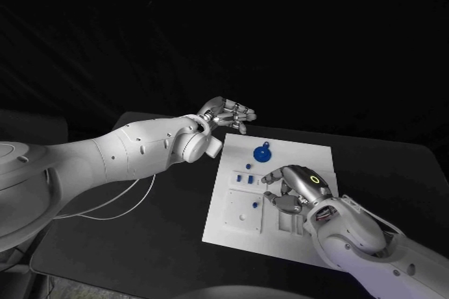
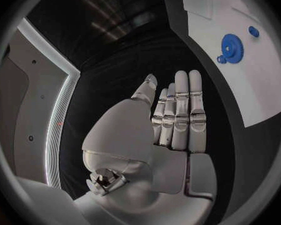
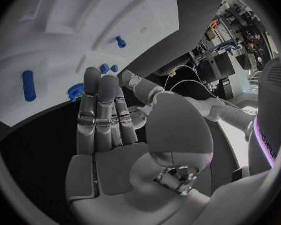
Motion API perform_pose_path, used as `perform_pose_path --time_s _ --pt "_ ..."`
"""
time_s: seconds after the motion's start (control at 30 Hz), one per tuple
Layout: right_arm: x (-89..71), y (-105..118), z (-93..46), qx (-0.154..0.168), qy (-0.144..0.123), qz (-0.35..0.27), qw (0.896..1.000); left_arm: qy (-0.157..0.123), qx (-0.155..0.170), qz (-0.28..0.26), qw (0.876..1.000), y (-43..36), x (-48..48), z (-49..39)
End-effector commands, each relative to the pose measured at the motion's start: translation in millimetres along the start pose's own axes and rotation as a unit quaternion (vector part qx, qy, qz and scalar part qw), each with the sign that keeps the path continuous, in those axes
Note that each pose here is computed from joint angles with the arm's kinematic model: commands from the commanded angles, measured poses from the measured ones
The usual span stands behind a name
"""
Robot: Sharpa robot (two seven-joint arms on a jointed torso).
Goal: Assemble the parts on the task board
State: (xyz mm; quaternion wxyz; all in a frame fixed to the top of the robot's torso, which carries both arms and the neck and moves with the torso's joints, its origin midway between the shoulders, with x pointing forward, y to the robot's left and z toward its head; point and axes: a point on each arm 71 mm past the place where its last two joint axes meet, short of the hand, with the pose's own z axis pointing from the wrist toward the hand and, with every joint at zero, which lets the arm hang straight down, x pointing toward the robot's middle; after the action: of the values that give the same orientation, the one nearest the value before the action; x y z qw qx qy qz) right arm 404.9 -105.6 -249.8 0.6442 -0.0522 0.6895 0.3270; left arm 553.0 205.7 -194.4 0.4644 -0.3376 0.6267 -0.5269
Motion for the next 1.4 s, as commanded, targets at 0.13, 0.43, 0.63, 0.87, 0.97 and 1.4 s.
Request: perform_pose_path --time_s 0.13,0.43,0.63,0.87,0.97,1.4 --pt "-14.8 -21.1 -2.1 0.031 0.047 0.028 0.998 -0.001 0.011 0.001 1.0 -1.9 -1.7 -0.7" --pt "-31.9 -65.9 -5.2 0.078 0.042 0.001 0.996 -0.007 0.014 0.004 1.0 -1.2 -6.6 -3.0" --pt "-32.6 -77.3 -7.1 0.093 0.05 -0.029 0.994 -0.008 0.014 0.004 1.0 -0.9 -7.4 -3.4" --pt "-32.2 -82.8 -8.0 0.101 0.056 -0.047 0.992 -0.007 0.013 0.004 1.0 -0.4 -7.4 -3.4" --pt "-31.7 -84.0 -8.0 0.102 0.059 -0.052 0.992 -0.007 0.013 0.004 1.0 0.0 -7.5 -3.4" --pt "-27.7 -86.7 -5.4 0.104 0.066 -0.064 0.99 -0.005 0.011 0.003 1.0 1.3 -7.3 -3.3"
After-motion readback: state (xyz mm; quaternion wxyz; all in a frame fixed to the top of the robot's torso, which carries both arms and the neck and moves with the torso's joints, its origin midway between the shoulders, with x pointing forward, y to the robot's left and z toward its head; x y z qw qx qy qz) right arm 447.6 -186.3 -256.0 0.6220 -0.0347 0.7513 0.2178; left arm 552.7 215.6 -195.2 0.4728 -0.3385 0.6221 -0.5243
